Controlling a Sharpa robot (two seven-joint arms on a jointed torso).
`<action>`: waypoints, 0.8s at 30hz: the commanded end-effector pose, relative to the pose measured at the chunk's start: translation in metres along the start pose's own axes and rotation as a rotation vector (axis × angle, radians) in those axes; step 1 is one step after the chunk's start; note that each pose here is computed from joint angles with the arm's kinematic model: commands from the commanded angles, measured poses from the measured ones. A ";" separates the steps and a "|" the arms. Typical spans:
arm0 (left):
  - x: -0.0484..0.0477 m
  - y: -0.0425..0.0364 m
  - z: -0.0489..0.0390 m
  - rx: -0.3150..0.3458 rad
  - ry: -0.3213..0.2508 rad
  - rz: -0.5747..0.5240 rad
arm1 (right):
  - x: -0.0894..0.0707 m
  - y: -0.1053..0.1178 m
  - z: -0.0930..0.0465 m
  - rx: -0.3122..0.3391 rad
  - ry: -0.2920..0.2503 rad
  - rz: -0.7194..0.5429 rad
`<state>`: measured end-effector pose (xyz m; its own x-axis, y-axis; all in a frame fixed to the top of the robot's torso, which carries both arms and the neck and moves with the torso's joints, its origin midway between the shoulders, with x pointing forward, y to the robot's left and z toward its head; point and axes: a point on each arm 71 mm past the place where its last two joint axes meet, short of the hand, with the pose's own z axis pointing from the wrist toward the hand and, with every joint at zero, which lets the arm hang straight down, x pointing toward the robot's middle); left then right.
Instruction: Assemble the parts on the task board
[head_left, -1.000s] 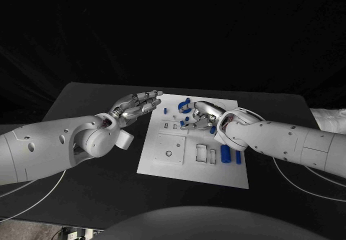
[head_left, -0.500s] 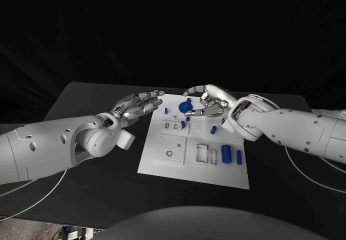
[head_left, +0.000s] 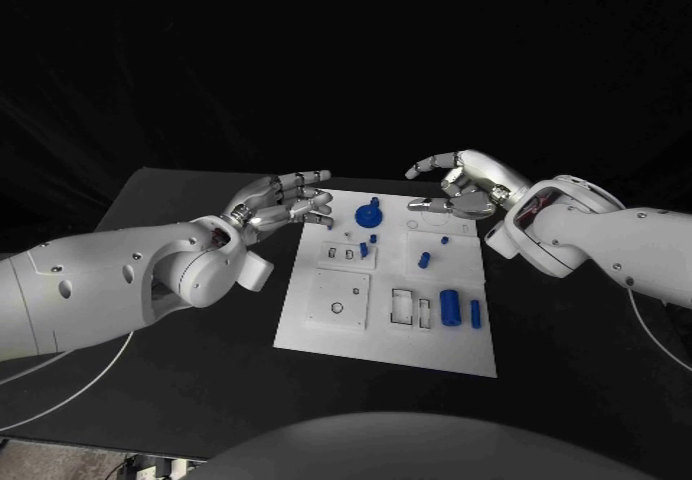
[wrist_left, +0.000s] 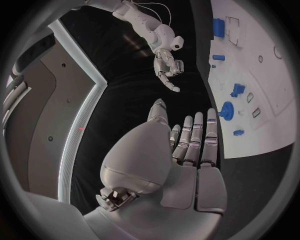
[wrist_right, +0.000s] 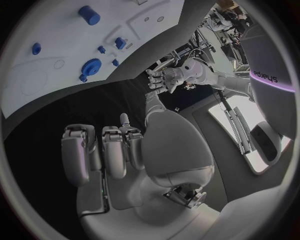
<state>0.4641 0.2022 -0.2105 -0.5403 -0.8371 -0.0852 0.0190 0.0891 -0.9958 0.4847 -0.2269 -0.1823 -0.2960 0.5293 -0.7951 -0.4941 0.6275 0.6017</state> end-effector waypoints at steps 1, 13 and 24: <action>-0.0046 -0.0125 0.0094 0.000 0.025 0.265 | 0.000 -0.002 -0.006 0.024 0.026 0.035; -0.0186 -0.0422 0.0471 -0.461 0.181 0.789 | 0.004 -0.005 -0.013 0.048 0.079 0.037; -0.0058 -0.0375 0.0763 -0.815 0.269 1.112 | 0.003 -0.018 -0.026 0.094 0.110 0.033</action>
<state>0.5323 0.1551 -0.1680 -0.6484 -0.1388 -0.7486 0.1576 0.9374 -0.3104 0.4731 -0.2511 -0.1937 -0.3670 0.5104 -0.7777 -0.4164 0.6575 0.6280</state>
